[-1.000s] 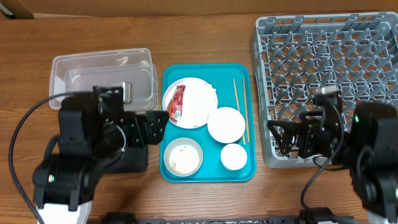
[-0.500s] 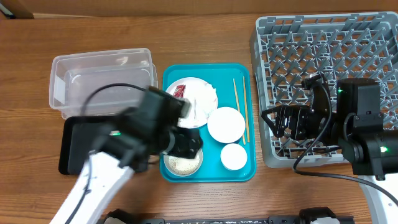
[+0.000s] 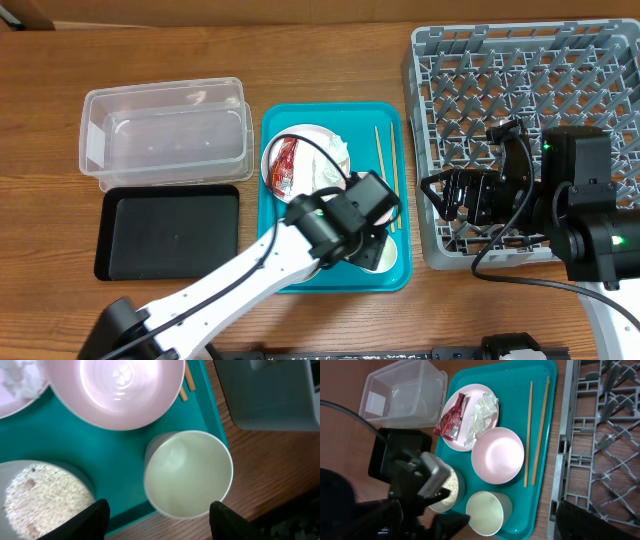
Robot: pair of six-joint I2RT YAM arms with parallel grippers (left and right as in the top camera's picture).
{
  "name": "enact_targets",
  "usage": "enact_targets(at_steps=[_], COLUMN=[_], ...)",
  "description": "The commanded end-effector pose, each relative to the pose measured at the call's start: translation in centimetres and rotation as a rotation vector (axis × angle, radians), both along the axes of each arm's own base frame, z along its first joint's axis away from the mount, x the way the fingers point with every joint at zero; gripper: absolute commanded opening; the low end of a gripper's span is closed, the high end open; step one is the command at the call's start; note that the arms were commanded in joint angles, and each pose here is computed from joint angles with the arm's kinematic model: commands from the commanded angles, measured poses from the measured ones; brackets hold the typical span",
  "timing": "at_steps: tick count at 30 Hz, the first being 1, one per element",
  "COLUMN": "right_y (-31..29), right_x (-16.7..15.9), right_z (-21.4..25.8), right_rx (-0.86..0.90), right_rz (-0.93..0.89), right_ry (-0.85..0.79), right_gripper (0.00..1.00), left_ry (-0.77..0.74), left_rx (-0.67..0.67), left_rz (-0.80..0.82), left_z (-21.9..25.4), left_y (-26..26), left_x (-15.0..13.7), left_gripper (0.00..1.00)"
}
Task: Sort waste into correct bins and load items into the dishwasher
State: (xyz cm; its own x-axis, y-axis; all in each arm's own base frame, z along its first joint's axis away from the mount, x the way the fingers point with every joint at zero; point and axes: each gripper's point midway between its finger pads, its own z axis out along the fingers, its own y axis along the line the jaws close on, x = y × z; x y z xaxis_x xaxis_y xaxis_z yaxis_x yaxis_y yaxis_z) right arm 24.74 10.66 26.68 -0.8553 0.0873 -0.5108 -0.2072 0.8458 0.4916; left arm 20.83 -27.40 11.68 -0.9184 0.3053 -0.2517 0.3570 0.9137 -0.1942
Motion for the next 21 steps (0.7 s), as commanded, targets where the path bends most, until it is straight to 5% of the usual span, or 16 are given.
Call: enact_targets(at_steps=[1, 9, 10, 11, 12, 21], right_y=[-0.2, -0.2, -0.2, -0.2, -0.2, -0.2], right_x=[0.1, -0.1, -0.1, -0.1, -0.1, -0.1], right_z=[1.2, 1.0, 1.0, 1.0, 1.0, 1.0], right_rx=[0.001, -0.001, -0.001, -0.001, -0.001, -0.001], right_rz=[-0.009, -0.009, -0.009, -0.009, -0.009, -0.009], right_ry=[-0.034, -0.022, -0.022, -0.022, -0.022, -0.022], right_gripper=[1.00, 1.00, 1.00, 1.00, 1.00, 1.00], left_ry=[-0.011, 0.063, 0.064, 0.067, 0.079, 0.105], left_rx=[0.044, 0.124, 0.125, 0.128, 0.130, -0.008], left_rz=[0.026, 0.044, 0.044, 0.044, 0.046, 0.131], left_z=[-1.3, -4.9, -4.9, -4.9, -4.7, 4.5], left_y=[-0.4, -0.2, -0.1, -0.1, 0.0, 2.5], left_x=[0.6, 0.5, 0.4, 0.4, 0.1, 1.6], left_gripper=[0.64, 0.41, 0.33, 0.08, 0.04, 0.04])
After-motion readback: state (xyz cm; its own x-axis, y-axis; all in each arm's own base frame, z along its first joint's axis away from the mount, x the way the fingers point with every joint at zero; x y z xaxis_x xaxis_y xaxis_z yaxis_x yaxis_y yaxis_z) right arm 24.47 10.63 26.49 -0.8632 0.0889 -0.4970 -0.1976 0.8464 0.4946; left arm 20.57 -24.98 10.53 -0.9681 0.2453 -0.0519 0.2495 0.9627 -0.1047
